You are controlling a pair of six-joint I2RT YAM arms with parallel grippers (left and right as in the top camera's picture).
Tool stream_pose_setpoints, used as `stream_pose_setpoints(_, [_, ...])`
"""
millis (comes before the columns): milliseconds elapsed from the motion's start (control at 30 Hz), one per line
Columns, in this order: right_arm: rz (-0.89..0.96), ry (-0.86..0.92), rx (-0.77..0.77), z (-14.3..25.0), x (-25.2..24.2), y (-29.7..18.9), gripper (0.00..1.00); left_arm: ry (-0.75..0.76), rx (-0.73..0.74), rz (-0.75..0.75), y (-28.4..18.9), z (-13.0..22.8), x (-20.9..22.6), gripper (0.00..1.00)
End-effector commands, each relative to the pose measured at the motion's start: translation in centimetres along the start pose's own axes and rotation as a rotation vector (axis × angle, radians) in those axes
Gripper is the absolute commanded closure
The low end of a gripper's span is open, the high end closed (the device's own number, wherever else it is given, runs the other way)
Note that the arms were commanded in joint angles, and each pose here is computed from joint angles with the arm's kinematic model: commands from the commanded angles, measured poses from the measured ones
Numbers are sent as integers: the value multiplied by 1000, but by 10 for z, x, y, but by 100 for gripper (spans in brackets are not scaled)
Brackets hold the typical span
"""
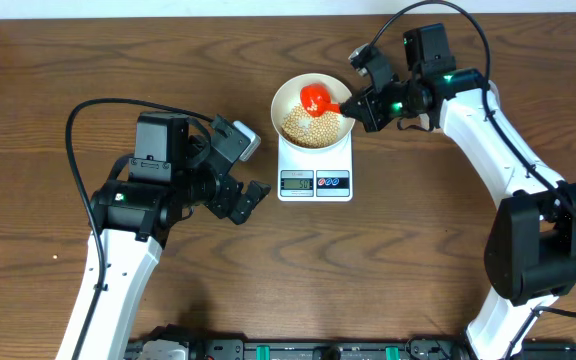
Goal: Scoop item into bowl and weigh 50g on scale
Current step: 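Tilt the red scoop into the bowl to top up soybeans, then move the red scoop with the right gripper back to the tub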
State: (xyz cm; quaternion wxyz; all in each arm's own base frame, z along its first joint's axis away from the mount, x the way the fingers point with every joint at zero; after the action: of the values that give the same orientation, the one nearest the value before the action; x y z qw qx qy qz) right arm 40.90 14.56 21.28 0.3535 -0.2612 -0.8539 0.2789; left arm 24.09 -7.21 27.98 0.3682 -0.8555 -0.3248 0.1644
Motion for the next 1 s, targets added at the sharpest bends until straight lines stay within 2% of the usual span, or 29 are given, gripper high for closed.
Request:
stream_pose_setpoints(0, [-27, -12, -43, -8, 8, -13, 99, 27, -12, -12, -3, -6, 1, 1])
stream_pose_setpoints(200, [-18, -47, -90, -16, 20, -32, 99, 27, -12, -12, -3, -6, 1, 2])
stream_pose_setpoints(433, [-59, 16, -175, -23, 20, -70, 99, 27, -12, -12, -3, -6, 1, 1])
stream_pose_setpoints(767, [-293, 235, -298, -11, -14, -137, 99, 27, -12, -12, -3, -6, 1, 1])
stream_pose_setpoints(967, [-251, 365, -319, 14, -42, -169, 99, 27, -12, -12, -3, -6, 1, 1])
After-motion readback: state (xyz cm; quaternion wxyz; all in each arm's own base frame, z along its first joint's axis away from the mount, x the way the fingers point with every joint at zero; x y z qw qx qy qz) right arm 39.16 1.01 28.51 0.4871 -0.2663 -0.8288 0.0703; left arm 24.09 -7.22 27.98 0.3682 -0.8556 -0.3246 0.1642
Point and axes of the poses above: each gripper's point midway between its finger pads, its own y axis out along the fingers, its own x axis along the line the jaws close on, z = x × y, the point moved 10 cm from there along -y, back along the fingers, and after that the axes turned 5 degrees about y, right-handed, at the moved point
